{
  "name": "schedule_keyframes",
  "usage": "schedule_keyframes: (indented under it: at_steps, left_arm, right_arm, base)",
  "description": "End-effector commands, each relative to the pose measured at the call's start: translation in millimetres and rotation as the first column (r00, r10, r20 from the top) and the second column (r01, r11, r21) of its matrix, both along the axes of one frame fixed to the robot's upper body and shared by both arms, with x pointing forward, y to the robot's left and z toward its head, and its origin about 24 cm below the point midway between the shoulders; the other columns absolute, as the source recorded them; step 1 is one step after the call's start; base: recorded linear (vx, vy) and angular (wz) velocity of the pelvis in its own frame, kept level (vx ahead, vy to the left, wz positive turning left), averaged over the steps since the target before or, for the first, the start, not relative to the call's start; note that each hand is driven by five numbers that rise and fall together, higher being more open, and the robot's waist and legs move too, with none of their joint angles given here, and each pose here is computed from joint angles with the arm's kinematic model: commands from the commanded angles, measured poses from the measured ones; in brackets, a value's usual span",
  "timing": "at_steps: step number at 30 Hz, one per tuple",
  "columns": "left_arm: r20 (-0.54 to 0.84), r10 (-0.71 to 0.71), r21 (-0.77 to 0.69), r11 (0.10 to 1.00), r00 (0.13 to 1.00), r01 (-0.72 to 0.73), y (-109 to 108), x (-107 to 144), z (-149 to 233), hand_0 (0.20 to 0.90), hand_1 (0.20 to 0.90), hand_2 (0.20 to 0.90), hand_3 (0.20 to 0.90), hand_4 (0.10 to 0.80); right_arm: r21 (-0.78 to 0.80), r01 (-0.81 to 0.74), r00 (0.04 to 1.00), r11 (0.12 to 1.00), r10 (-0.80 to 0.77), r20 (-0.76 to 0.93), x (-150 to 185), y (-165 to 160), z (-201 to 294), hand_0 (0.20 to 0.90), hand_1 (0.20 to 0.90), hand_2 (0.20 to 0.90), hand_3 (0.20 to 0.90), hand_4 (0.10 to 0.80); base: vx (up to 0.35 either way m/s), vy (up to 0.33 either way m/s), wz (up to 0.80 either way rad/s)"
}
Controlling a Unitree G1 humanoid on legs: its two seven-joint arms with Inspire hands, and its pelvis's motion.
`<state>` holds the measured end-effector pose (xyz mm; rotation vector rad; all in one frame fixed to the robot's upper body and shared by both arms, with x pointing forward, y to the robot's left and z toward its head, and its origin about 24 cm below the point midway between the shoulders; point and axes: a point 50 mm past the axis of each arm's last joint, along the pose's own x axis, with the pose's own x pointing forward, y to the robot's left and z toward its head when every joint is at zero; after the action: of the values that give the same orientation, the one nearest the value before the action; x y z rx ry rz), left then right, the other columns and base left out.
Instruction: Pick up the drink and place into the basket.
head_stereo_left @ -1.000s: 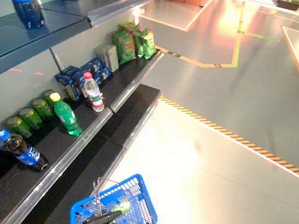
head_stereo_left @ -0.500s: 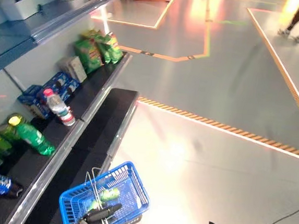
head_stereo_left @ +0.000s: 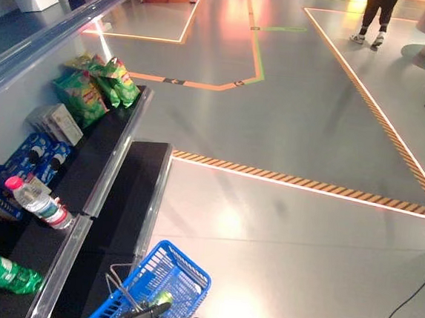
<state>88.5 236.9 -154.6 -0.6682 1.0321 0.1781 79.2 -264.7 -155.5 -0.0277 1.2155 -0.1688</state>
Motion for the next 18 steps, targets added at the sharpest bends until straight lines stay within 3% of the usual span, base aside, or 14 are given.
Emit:
schedule_keyframes:
  at_steps: [1,10,18]
  left_arm:
    - [0.215,-0.031,0.03,0.999,0.976,0.025,20.1,40.3,21.6,0.3,0.3,0.3,0.2,0.1]
    - [0.214,-0.072,0.062,0.996,0.974,0.06,19.5,48.5,23.2,0.3,0.3,0.3,0.2,0.1]
    - [0.183,-0.096,0.069,0.994,0.978,0.084,22.1,34.8,19.3,0.3,0.3,0.3,0.2,0.1]
  right_arm:
    - [-0.032,-0.019,0.996,0.999,0.022,0.082,20.2,-11.8,9.1,0.9,0.9,0.9,0.9,0.8]
    - [-0.023,0.022,0.994,1.0,-0.019,0.104,19.6,-15.3,10.4,0.9,0.9,0.9,0.9,0.8]
    - [-0.017,0.044,0.996,0.999,-0.042,0.084,15.5,-13.8,8.4,0.9,0.9,0.9,0.9,0.8]
  base:
    - [0.23,0.01,0.08]
    - [0.171,-0.106,-0.04]
    - [0.367,-0.222,0.19]
